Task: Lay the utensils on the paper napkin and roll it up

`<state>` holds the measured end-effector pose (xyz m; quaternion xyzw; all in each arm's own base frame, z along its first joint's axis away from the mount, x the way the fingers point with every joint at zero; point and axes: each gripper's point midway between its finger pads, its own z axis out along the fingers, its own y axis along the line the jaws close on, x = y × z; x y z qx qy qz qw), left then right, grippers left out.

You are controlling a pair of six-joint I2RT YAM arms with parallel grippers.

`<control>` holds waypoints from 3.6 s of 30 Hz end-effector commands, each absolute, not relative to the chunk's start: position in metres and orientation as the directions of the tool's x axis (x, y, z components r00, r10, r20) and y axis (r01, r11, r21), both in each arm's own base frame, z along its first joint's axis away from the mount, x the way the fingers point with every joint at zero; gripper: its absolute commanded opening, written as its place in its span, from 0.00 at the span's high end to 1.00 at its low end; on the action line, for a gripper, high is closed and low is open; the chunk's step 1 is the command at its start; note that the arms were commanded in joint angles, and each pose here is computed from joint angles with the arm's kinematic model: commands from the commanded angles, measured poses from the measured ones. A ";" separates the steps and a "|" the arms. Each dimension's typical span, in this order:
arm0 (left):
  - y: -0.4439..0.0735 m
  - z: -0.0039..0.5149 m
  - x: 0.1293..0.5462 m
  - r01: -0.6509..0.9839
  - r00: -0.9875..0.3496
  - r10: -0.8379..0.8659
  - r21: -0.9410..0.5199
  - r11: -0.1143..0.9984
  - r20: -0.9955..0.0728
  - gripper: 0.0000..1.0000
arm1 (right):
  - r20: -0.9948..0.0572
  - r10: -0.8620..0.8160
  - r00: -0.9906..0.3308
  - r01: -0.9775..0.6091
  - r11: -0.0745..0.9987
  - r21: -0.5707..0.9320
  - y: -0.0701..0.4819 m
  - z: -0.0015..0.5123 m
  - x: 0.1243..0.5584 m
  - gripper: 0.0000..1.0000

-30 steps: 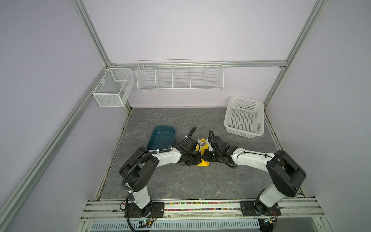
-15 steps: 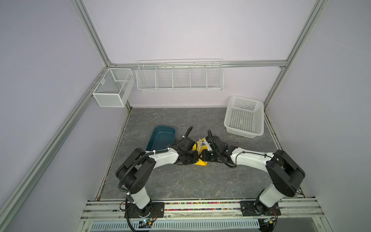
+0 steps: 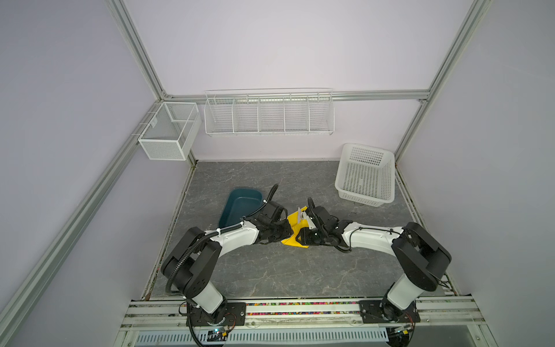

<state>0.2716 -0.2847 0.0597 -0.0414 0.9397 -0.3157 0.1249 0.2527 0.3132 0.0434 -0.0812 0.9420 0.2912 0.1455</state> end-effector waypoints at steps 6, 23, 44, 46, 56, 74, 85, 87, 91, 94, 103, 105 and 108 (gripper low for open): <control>-0.295 0.080 0.291 0.024 -0.963 -0.158 -0.651 0.759 -0.219 0.69 | -0.339 -0.092 -0.936 -0.268 0.811 0.520 0.314 0.036 0.247 0.50; -0.300 0.056 0.292 -0.001 -0.978 -0.133 -0.637 0.771 -0.160 0.59 | -0.333 -0.091 -0.938 -0.264 0.812 0.521 0.313 0.034 0.246 0.50; -0.301 0.046 0.288 0.017 -0.981 -0.112 -0.644 0.765 -0.159 0.99 | -0.367 0.097 -0.925 -0.159 0.777 0.608 0.284 0.070 0.249 0.56; -0.301 0.047 0.286 0.020 -0.981 -0.108 -0.646 0.763 -0.158 1.00 | -0.354 0.129 -0.926 -0.128 0.776 0.617 0.276 0.069 0.250 0.59; -0.301 0.047 0.279 0.028 -0.986 -0.086 -0.657 0.753 -0.141 0.99 | -0.268 0.167 -0.949 -0.059 0.739 0.671 0.275 0.062 0.248 0.78; -0.299 0.041 0.283 0.035 -0.986 -0.077 -0.628 0.777 -0.150 0.99 | -0.203 0.063 -0.977 -0.079 0.777 0.625 0.287 0.031 0.234 0.81; -0.296 0.039 0.289 0.054 -0.983 -0.061 -0.593 0.804 -0.172 0.99 | -0.184 0.029 -0.982 -0.075 0.842 0.535 0.279 0.018 0.228 0.80; -0.294 0.036 0.288 0.052 -0.983 -0.059 -0.579 0.814 -0.172 0.99 | -0.198 0.036 -0.980 -0.078 0.840 0.537 0.278 0.025 0.229 0.80; -0.292 0.035 0.288 0.059 -0.983 -0.053 -0.570 0.819 -0.177 0.99 | -0.257 0.046 -0.965 -0.117 0.804 0.583 0.285 0.051 0.234 0.80; -0.294 0.036 0.288 0.062 -0.983 -0.050 -0.576 0.815 -0.175 0.99 | -0.281 0.037 -0.959 -0.157 0.755 0.636 0.297 0.065 0.235 0.85; -0.295 0.036 0.288 0.062 -0.984 -0.047 -0.580 0.812 -0.172 0.99 | -0.210 0.000 -0.978 -0.134 0.772 0.621 0.307 0.035 0.224 0.92; -0.295 0.037 0.289 0.064 -0.984 -0.045 -0.580 0.812 -0.173 0.99 | -0.194 0.000 -0.981 -0.116 0.800 0.589 0.301 0.024 0.222 0.92; -0.296 0.035 0.288 0.066 -0.985 -0.040 -0.580 0.812 -0.169 0.99 | -0.180 0.011 -0.984 -0.091 0.832 0.547 0.292 0.013 0.221 0.92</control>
